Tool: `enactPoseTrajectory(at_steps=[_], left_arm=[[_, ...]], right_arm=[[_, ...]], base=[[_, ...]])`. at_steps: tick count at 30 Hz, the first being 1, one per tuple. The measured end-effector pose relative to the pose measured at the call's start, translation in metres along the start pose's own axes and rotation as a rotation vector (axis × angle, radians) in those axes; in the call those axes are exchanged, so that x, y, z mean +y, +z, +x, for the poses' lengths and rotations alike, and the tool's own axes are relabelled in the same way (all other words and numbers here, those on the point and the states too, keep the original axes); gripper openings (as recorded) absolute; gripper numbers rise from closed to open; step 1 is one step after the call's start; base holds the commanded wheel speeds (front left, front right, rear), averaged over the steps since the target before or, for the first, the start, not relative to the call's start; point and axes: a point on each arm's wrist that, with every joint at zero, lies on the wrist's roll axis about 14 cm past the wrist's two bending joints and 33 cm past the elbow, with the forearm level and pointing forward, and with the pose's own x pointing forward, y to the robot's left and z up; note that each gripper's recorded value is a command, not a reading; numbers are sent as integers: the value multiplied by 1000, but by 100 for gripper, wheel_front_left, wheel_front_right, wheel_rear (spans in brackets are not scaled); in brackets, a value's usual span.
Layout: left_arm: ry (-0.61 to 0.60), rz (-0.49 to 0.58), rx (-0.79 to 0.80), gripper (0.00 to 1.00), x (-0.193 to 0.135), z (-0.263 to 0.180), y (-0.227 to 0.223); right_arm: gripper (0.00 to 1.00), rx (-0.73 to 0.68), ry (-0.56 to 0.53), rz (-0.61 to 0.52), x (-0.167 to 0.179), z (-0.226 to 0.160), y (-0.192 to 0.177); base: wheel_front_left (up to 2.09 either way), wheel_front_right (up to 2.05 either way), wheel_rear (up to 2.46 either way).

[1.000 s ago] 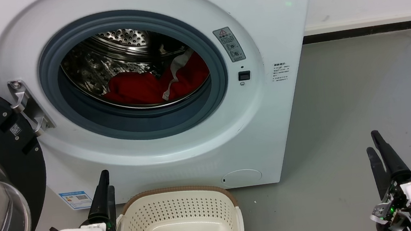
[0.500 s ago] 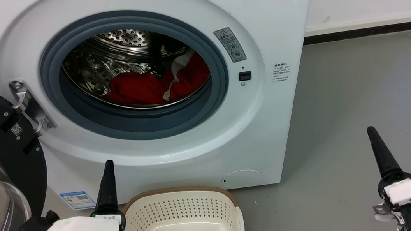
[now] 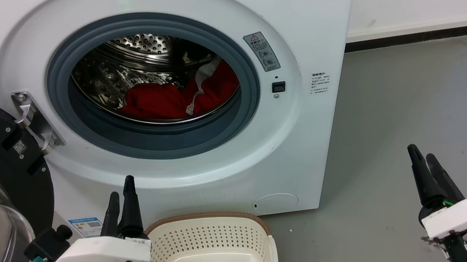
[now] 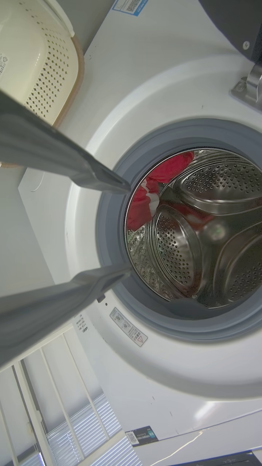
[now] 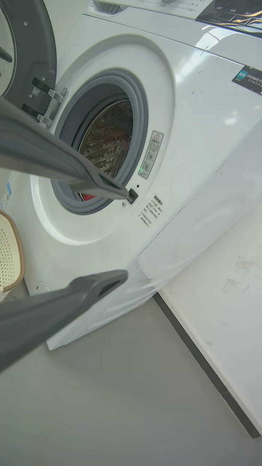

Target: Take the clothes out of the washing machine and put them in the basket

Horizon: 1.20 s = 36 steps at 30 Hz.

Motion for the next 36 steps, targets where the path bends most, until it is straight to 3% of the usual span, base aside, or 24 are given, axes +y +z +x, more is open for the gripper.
enactPoseTrajectory(at_steps=[18,36], left_arm=[[-37,304,-14,100,-9,6,4],[-62,526,-36,100,-13,10,6]], right_arm=[[100,7,49,-258,14,0,0],[100,15,78,-460,21,-2,-2]], base=[[0,0,0],[0,0,0]])
